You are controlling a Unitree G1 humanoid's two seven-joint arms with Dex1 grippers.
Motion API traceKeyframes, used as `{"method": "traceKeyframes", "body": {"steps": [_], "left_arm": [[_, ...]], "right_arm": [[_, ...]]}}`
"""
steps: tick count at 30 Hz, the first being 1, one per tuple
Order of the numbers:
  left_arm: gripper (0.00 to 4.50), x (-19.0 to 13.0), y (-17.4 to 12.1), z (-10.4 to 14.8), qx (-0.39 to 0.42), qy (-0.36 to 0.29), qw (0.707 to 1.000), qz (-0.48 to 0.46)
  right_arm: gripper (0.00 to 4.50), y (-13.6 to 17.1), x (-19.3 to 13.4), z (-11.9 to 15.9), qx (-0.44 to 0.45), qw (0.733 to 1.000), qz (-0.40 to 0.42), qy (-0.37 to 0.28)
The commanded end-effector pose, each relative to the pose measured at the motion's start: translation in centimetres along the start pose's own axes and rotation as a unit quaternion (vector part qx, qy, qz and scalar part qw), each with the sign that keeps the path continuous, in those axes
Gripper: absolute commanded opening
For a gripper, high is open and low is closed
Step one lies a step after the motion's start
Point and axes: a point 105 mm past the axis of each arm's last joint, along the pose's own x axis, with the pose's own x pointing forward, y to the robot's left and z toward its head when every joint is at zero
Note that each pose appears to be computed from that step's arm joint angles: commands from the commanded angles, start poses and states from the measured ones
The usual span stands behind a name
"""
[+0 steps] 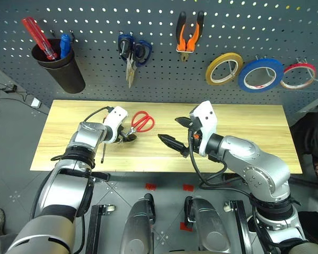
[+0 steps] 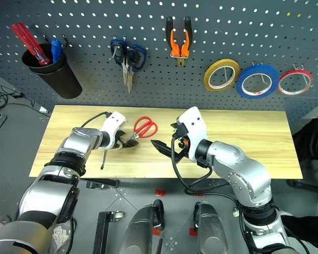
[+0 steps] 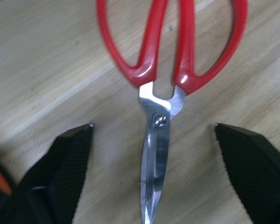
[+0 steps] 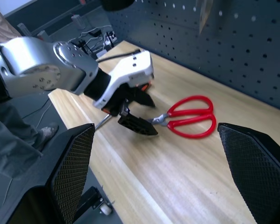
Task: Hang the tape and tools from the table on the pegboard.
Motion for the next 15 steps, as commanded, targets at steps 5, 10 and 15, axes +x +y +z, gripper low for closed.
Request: {"method": "traceKeyframes", "body": {"steps": [5, 10, 15], "left_arm": [[1.82, 0.8, -1.2, -2.5, 0.02, 0.052, 0.998, -0.034], [0.33, 0.8, -1.0, -2.8, 0.011, 0.046, 0.999, -0.027], [0.33, 0.6, -0.3, -2.2, 0.002, 0.01, 1.0, 0.001]], "right_arm": [[4.5, 0.1, -0.3, 0.8, 0.011, 1.0, 0.016, -0.015], [4.5, -0.4, -0.4, 0.6, 0.02, 1.0, 0.007, -0.015], [4.5, -0.7, -0.6, 0.7, 0.009, 1.0, -0.006, -0.018]]}}
